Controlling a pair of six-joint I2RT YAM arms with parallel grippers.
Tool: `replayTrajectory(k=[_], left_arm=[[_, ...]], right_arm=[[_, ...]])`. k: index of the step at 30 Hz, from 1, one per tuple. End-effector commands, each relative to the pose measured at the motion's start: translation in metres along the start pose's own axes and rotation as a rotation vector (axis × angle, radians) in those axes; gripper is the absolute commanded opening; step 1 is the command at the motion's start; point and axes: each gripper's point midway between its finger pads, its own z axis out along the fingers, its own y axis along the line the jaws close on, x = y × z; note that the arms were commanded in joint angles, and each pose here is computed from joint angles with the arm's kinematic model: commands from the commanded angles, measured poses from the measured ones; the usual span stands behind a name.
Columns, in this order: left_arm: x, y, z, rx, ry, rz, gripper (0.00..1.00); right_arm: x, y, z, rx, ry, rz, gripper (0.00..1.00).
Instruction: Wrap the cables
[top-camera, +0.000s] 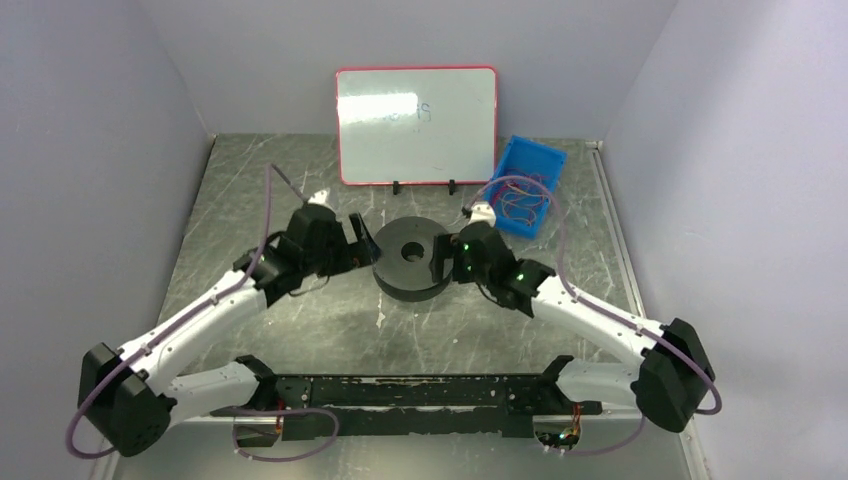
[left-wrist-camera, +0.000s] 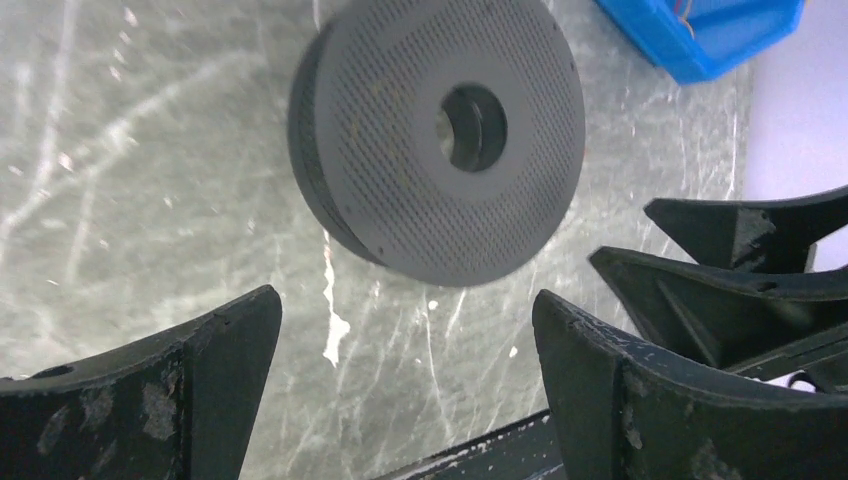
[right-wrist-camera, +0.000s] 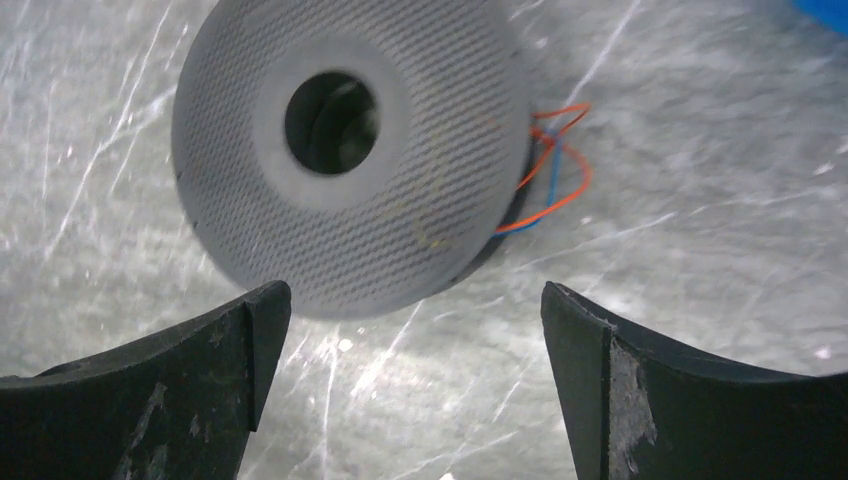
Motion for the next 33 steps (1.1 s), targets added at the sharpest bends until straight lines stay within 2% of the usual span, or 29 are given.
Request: replayTrajectory(k=[1, 6, 10, 15, 18, 22, 26, 29, 33], left_arm=[[-0.027, 0.005, -0.009, -0.006, 0.089, 0.074, 1.00], [-0.070, 0.021, -0.014, -0.063, 0.033, 0.054, 1.00], [-0.097, 0.032, -0.024, -0.101, -0.036, 0.034, 1.00], [-0.119, 0.031, -0.043, -0.120, -0.141, 0.082, 0.99], [-0.128, 0.039, -0.058, -0.173, -0.215, 0.053, 1.00], [-0.136, 0.049, -0.076, -0.229, -0.289, 0.036, 1.00], [-0.138, 0.041, -0.092, -0.156, -0.355, 0.111, 1.00], [-0.131, 0.029, -0.098, -0.066, -0.357, 0.219, 1.00], [-0.117, 0.022, -0.102, 0.037, -0.387, 0.271, 0.99]], right_arm=[[-0.017, -0.027, -0.001, 0.012, 0.075, 0.027, 1.00], [-0.053, -0.088, -0.002, 0.132, 0.039, 0.177, 1.00], [-0.075, -0.116, -0.014, 0.295, -0.039, 0.233, 1.00], [-0.082, -0.116, -0.025, 0.308, -0.058, 0.237, 1.00], [-0.086, -0.116, -0.033, 0.311, -0.075, 0.236, 1.00], [-0.102, -0.108, -0.054, 0.262, -0.158, 0.235, 1.00], [-0.117, -0.104, -0.078, 0.228, -0.252, 0.234, 1.00], [-0.122, -0.105, -0.095, 0.216, -0.321, 0.215, 1.00], [-0.114, -0.106, -0.103, 0.193, -0.373, 0.202, 1.00]])
